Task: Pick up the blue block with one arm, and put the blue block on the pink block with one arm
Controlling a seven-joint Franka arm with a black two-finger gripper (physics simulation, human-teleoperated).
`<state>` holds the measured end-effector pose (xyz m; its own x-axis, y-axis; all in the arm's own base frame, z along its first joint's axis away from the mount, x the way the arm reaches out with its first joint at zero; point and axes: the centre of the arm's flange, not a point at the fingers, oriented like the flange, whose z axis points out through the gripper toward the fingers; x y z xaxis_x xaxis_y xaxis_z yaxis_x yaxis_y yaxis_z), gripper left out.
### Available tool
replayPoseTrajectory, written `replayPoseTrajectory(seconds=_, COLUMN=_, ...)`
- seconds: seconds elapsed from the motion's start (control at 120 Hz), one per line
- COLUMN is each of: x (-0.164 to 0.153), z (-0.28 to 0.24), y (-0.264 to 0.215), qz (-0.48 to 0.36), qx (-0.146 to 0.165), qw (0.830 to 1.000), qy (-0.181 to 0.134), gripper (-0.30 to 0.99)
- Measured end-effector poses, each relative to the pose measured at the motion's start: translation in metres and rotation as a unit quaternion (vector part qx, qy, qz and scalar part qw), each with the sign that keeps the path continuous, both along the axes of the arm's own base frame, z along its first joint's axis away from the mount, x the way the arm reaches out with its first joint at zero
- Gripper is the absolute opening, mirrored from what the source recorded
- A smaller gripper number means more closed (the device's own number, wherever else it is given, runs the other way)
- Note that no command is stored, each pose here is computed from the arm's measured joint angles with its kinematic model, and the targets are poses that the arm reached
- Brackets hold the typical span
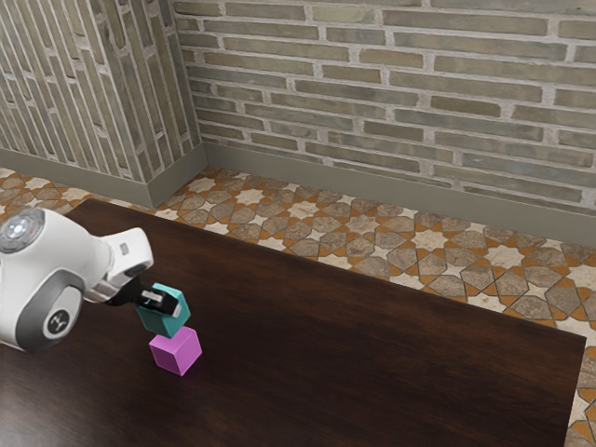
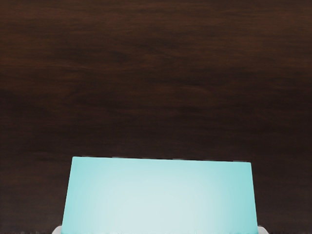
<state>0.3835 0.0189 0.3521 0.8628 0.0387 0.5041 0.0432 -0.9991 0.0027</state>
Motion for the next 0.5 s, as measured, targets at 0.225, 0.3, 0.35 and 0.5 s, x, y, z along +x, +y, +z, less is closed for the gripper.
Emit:
replayPoseTrajectory(seconds=0.225, x=-0.0032, z=-0.0015, y=-0.0002, qz=-0.001, qx=0.001, qw=1.000, qy=0.002, gripper=0.36)
replayPoseTrajectory(seconds=0.3, x=-0.0042, z=-0.0005, y=-0.0002, qz=-0.001, qx=0.001, qw=1.000, qy=0.001, gripper=0.36)
replayPoseTrajectory(seconds=0.35, x=-0.0049, z=-0.0009, y=-0.0002, qz=-0.002, qx=0.001, qw=1.000, qy=0.001, gripper=0.36)
replayPoseTrajectory(seconds=0.5, x=-0.0062, z=-0.0004, y=0.0013, qz=0.000, qx=0.001, qw=1.000, qy=0.000, gripper=0.36)
